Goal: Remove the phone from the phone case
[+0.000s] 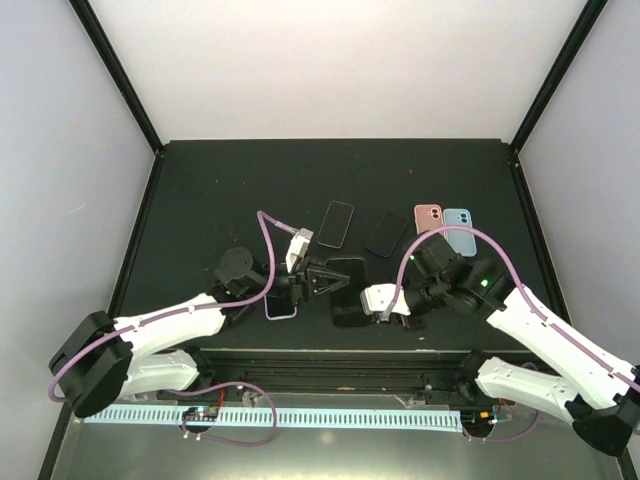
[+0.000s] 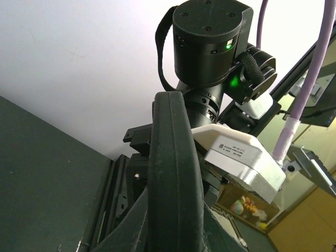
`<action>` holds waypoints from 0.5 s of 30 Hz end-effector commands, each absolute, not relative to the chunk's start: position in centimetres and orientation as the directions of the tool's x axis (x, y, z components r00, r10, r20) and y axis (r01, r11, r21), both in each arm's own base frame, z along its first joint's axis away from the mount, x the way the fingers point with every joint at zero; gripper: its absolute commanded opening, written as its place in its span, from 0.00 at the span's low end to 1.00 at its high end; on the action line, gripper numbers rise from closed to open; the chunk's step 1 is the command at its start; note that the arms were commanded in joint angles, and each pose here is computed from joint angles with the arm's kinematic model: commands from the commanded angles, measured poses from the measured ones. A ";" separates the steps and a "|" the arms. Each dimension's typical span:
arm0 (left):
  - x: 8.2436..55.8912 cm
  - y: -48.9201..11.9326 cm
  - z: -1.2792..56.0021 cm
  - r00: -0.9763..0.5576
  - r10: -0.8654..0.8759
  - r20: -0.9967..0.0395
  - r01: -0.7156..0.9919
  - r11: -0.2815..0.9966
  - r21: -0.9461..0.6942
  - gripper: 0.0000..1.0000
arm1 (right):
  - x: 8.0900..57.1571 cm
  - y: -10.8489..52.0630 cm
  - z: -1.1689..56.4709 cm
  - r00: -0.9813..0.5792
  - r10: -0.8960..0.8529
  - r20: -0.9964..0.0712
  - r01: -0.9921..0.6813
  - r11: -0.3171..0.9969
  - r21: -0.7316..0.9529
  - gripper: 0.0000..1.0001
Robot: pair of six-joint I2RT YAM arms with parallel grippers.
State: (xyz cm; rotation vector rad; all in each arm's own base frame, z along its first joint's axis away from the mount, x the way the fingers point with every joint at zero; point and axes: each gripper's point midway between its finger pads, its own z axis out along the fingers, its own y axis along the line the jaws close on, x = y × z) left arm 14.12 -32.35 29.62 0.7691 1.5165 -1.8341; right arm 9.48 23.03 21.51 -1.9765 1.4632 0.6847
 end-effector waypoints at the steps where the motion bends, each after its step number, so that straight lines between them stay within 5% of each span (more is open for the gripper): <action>1: 12.8 -31.9 33.8 -0.616 -0.157 -0.772 0.780 -0.253 -0.572 0.02 | 13.6 25.0 23.4 0.358 -0.639 -0.681 -0.927 -0.154 -0.342 0.19; 15: 12.2 -31.1 33.4 -0.608 -0.168 -0.776 0.788 -0.244 -0.565 0.02 | 17.0 26.8 26.2 0.195 -0.562 -0.804 -0.957 0.071 -0.281 0.19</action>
